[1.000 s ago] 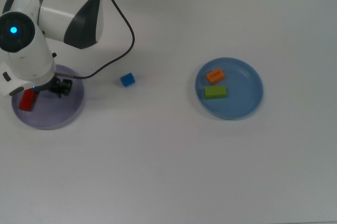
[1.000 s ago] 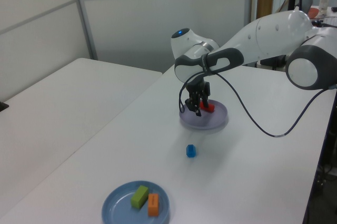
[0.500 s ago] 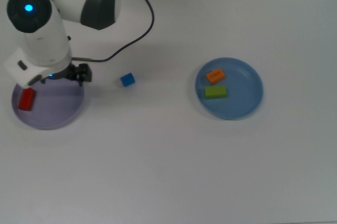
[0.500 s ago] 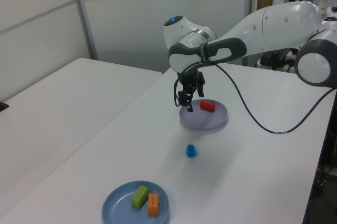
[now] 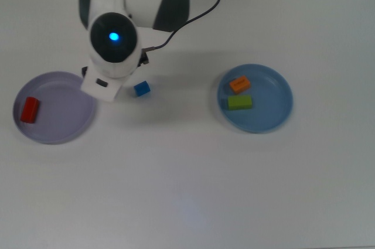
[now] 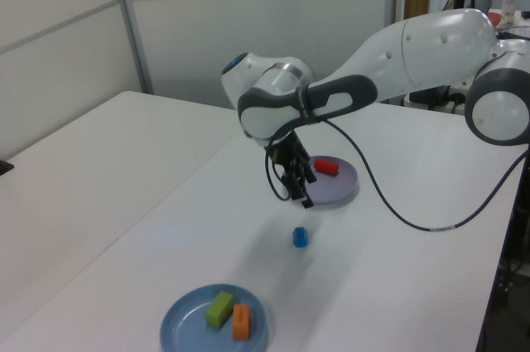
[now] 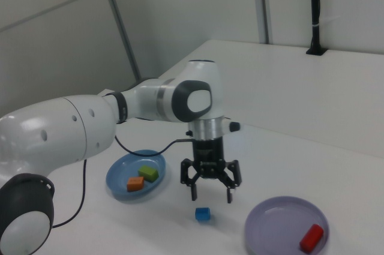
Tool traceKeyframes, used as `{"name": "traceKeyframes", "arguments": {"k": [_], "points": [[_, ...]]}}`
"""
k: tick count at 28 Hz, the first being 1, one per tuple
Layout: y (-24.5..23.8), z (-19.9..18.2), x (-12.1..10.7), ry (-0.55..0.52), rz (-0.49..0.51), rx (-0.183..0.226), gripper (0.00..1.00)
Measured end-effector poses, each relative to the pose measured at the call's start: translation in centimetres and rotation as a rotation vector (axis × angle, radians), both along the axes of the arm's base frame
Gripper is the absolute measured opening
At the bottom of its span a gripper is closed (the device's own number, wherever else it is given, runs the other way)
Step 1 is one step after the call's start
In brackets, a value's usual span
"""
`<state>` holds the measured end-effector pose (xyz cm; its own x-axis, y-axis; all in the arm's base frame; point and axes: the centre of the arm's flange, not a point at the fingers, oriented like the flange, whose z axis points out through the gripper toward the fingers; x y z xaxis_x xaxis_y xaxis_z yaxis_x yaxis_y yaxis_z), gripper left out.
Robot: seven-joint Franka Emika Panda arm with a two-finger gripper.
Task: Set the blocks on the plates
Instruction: 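Move the gripper to the blue block and grasp it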
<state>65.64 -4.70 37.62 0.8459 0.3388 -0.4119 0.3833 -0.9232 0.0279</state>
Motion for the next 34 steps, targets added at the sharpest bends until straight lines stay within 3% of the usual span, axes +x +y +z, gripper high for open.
{"name": "traceKeyframes", "arguments": {"k": [6,14,34], "points": [[2.4,-1.0,-0.1,0.025,0.042,-0.013,1.00],[3.7,-3.3,-0.2,0.048,0.016,-0.092,1.00],[5.9,-7.2,-0.4,0.093,0.022,-0.131,1.00]]}}
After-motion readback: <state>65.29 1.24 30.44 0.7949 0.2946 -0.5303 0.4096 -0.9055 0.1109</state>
